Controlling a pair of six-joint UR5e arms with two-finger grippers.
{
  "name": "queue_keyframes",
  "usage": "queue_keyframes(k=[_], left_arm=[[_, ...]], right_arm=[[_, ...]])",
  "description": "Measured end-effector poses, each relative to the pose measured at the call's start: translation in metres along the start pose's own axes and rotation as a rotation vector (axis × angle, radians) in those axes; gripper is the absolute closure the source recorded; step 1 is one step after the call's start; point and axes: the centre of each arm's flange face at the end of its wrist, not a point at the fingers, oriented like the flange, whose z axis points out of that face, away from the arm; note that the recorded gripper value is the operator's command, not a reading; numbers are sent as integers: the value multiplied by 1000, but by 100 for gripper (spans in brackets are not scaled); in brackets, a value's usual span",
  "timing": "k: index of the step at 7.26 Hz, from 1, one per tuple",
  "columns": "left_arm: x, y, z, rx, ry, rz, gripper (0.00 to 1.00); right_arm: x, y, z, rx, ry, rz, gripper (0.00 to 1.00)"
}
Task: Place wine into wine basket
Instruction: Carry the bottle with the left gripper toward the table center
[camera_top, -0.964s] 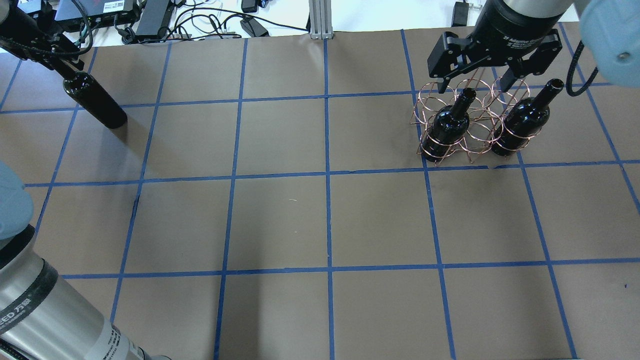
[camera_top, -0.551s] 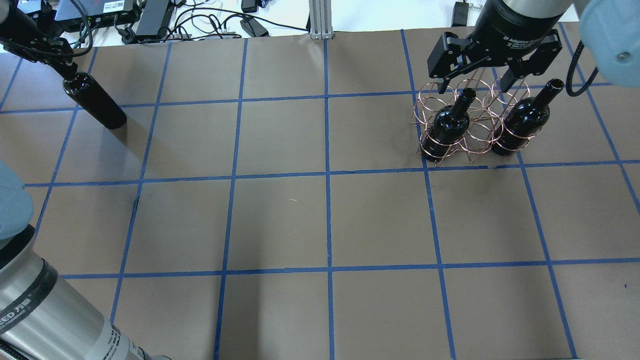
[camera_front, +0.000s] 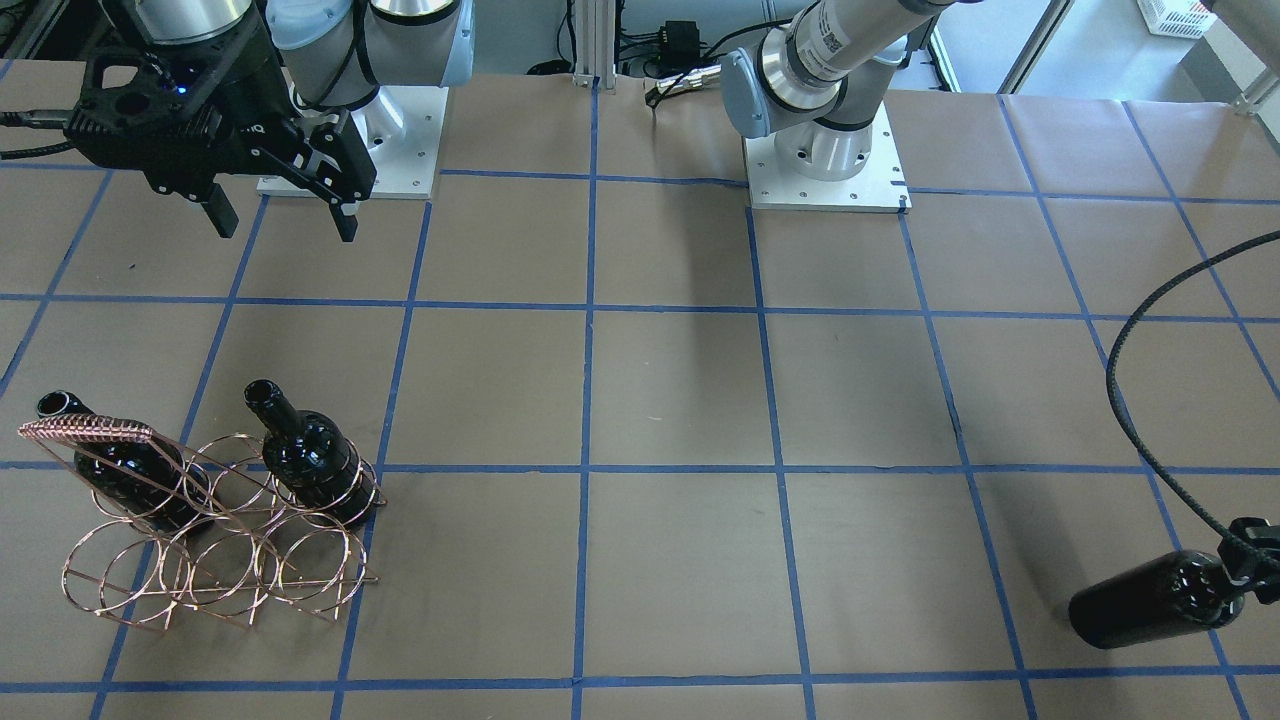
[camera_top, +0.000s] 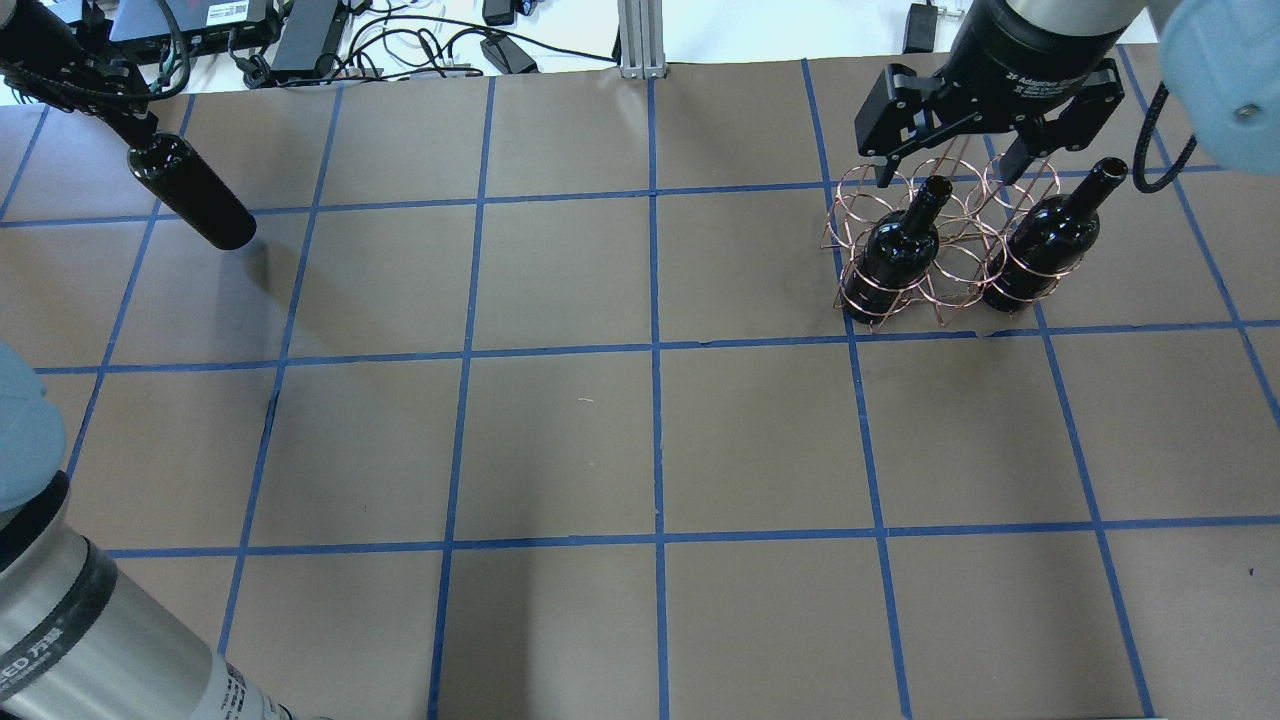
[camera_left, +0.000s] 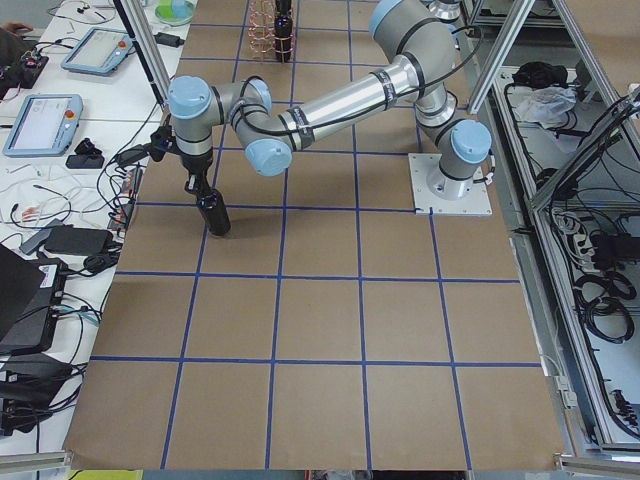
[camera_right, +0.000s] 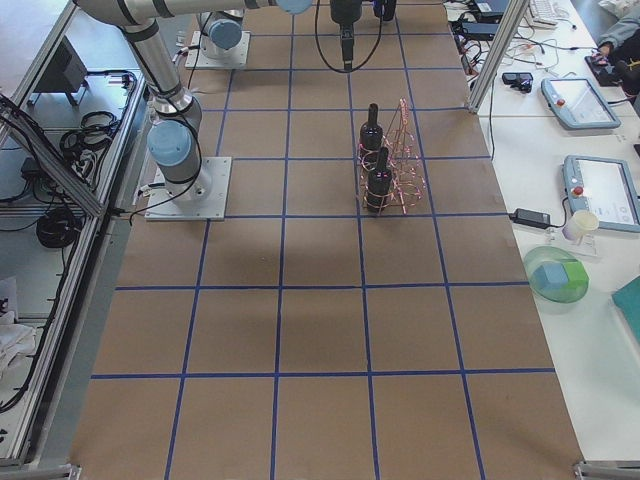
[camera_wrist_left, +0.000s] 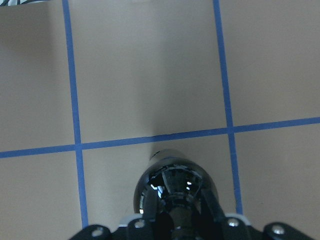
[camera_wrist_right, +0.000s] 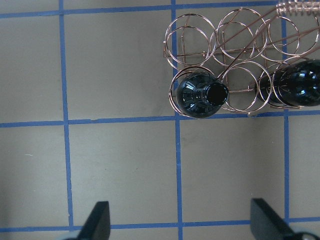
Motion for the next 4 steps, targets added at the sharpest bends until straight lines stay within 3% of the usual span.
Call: queue_keyframes(k=[4], left_arm=[[124, 8, -43, -10, 32, -75, 100]], right_arm=[[0, 0, 0, 1, 0, 0, 0]])
